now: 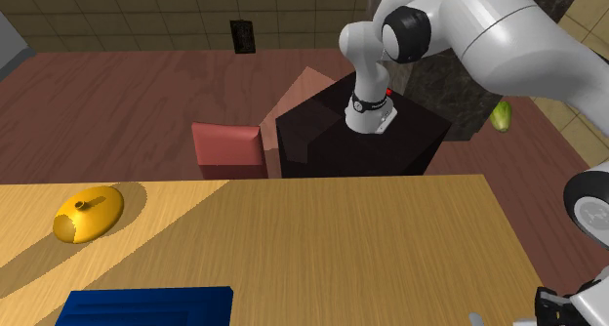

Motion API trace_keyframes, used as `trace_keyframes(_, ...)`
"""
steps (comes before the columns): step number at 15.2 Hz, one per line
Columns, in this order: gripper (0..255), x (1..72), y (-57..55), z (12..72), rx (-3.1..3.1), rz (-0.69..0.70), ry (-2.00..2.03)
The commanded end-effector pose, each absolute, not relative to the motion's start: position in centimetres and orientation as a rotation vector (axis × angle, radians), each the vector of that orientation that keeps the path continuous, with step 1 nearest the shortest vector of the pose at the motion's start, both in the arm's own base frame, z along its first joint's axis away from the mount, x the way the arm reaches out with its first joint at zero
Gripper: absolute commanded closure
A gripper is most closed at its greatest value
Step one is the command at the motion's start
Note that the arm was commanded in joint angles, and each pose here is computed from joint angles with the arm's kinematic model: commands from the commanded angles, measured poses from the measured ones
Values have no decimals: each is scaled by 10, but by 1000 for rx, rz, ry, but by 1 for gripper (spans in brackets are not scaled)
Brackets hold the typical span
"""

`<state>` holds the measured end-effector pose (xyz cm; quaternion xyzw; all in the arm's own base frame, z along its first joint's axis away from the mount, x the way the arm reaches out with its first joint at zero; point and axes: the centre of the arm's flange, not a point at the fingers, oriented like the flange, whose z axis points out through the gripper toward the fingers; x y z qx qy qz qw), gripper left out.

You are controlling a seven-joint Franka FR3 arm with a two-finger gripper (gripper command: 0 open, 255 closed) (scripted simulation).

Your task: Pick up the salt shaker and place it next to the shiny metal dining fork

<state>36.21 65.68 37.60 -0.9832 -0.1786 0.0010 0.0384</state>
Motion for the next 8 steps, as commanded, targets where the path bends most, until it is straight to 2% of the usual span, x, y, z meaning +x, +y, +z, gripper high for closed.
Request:
trace_keyframes(1, 255, 362, 657, 374, -3015, 3, -548)
trace_keyframes(6, 255, 362, 657, 374, -3015, 3, -548)
trace_keyframes(7, 0, 362, 657, 374, -3015, 3, -548)
trace_keyframes(8, 0, 362, 657, 374, -3015, 3, -548)
